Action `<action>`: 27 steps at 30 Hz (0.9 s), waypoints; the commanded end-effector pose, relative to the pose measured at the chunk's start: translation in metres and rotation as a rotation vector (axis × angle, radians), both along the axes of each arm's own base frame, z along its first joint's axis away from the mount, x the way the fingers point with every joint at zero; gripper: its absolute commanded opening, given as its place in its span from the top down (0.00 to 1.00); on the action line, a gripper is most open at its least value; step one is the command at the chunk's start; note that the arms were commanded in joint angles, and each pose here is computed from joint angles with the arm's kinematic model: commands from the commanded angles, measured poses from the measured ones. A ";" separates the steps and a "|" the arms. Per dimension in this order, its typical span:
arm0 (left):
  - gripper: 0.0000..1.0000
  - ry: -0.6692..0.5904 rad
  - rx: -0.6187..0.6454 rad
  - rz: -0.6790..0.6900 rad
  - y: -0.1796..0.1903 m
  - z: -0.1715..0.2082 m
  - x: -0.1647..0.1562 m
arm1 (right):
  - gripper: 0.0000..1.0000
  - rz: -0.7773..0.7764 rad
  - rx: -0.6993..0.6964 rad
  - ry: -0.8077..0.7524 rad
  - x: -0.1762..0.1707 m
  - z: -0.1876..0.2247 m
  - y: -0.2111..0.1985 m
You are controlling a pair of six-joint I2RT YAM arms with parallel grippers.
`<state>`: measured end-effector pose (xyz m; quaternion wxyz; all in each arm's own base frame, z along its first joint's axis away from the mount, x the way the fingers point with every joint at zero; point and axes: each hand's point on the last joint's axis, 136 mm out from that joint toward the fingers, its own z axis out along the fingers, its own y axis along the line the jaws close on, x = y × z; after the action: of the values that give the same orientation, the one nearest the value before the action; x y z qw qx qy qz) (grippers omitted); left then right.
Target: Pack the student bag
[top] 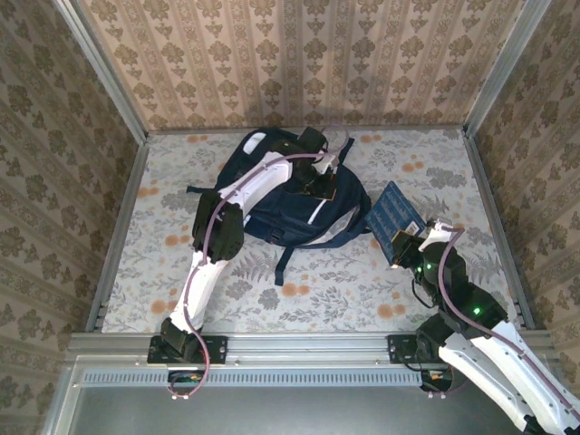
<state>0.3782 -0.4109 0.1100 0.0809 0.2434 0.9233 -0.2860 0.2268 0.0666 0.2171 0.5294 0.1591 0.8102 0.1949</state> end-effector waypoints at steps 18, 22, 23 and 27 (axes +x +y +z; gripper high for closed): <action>1.00 -0.296 -0.118 0.024 0.103 0.207 -0.030 | 1.00 0.181 0.236 -0.073 0.020 0.030 0.055; 1.00 -0.296 -0.186 0.007 0.106 0.223 -0.031 | 1.00 0.237 0.355 -0.034 0.032 0.027 0.079; 1.00 -0.293 -0.206 0.000 0.106 0.227 -0.032 | 1.00 0.242 0.404 -0.023 0.036 0.025 0.085; 1.00 -0.291 -0.244 -0.005 0.104 0.233 -0.032 | 1.00 0.271 0.597 0.012 0.051 0.021 0.106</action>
<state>0.3544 -0.2993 0.2905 0.1872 0.2439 0.9027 -0.3010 0.2692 0.1508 0.2069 0.4400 0.1774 0.7920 0.3842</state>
